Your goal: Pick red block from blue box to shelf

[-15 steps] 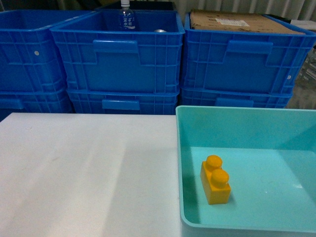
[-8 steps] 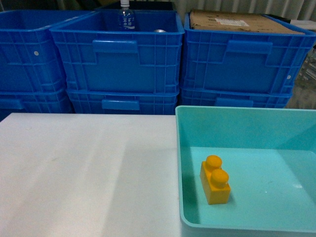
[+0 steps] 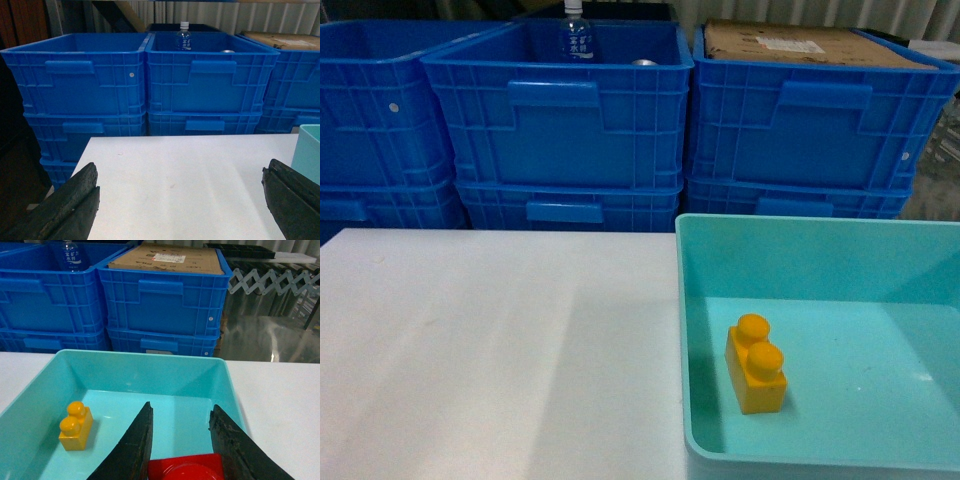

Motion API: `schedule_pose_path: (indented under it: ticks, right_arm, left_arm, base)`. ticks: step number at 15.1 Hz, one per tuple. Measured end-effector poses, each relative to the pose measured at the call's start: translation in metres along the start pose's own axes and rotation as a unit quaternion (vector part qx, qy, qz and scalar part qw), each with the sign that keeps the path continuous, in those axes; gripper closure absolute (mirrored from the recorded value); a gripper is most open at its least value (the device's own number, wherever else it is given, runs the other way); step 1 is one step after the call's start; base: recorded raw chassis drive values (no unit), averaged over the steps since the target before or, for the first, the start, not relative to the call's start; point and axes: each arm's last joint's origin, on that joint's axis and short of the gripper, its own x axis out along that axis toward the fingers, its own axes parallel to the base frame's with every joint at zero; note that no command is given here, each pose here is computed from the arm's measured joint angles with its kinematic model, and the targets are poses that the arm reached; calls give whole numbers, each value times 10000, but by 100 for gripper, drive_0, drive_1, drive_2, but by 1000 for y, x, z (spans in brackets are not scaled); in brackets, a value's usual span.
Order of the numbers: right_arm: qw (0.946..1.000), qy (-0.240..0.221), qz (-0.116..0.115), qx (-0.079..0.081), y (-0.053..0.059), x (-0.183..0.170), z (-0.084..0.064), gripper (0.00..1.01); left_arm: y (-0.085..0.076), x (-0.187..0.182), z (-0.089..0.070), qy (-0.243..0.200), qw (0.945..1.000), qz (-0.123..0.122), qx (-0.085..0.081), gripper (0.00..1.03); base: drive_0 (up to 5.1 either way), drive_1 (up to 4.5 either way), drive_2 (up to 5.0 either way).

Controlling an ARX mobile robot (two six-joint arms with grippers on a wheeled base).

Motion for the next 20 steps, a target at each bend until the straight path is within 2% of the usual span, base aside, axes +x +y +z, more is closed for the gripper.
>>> schedule_pose_path:
  ticks: [8,11,13,15,20]
  right_arm:
    - [10000,-31,-42,-14,1,6,0,73]
    - [10000,21,25,-69,4,21,-1,73]
    - [9999,-31,66,-121,8,32,4,73]
    - [9999,-115,10,-125,11,40,10,73]
    - [9999,-20,-11,-162,11,45,8,74]
  left_arm:
    - [0,0,0,0,10000,-2,0,5]
    - [0,0,0,0,10000,0,0,5]
    - [0,0,0,0,10000,0,0,5]
    - [0,0,0,0,10000,0,0,5]
    - [0,0,0,0,10000,-2,0,5]
  base:
    - [0,0,0]
    - [0,0,0]
    - [0,0,0]
    - [0,0,0]
    - [0,0,0]
